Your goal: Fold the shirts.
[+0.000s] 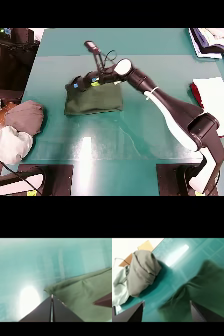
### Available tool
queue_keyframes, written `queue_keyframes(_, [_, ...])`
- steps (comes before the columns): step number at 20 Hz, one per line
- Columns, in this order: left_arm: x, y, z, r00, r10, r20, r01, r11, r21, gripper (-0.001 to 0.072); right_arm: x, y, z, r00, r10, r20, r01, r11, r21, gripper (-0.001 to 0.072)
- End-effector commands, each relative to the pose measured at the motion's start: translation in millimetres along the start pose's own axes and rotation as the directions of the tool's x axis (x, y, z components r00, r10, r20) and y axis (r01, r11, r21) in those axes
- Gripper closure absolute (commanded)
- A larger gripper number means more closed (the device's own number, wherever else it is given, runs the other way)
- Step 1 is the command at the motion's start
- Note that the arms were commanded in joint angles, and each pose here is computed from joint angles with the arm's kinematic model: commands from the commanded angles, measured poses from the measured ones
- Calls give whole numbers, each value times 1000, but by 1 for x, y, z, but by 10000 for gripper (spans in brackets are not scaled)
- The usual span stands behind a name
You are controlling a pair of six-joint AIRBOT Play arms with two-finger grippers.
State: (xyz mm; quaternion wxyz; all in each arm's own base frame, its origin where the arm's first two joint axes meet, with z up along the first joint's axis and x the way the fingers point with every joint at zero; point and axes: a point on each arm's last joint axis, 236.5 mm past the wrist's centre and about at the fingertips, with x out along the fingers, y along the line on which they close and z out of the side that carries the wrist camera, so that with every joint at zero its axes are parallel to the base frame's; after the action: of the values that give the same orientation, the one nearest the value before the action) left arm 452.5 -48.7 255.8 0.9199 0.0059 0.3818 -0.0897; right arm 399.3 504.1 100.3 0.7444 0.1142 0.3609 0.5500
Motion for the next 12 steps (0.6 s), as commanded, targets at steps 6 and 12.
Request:
queue_keyframes(6, [-4,0,-6,1000,1,-22,-1,1000,2,681,-109,-92,-53,931,-211,-299,223,975,5,58])
queue_keyframes(12, [-3,0,-6,1000,-3,-20,3,1000,1,681,-167,-185,-107,954,-134,-268,263,802,536,57])
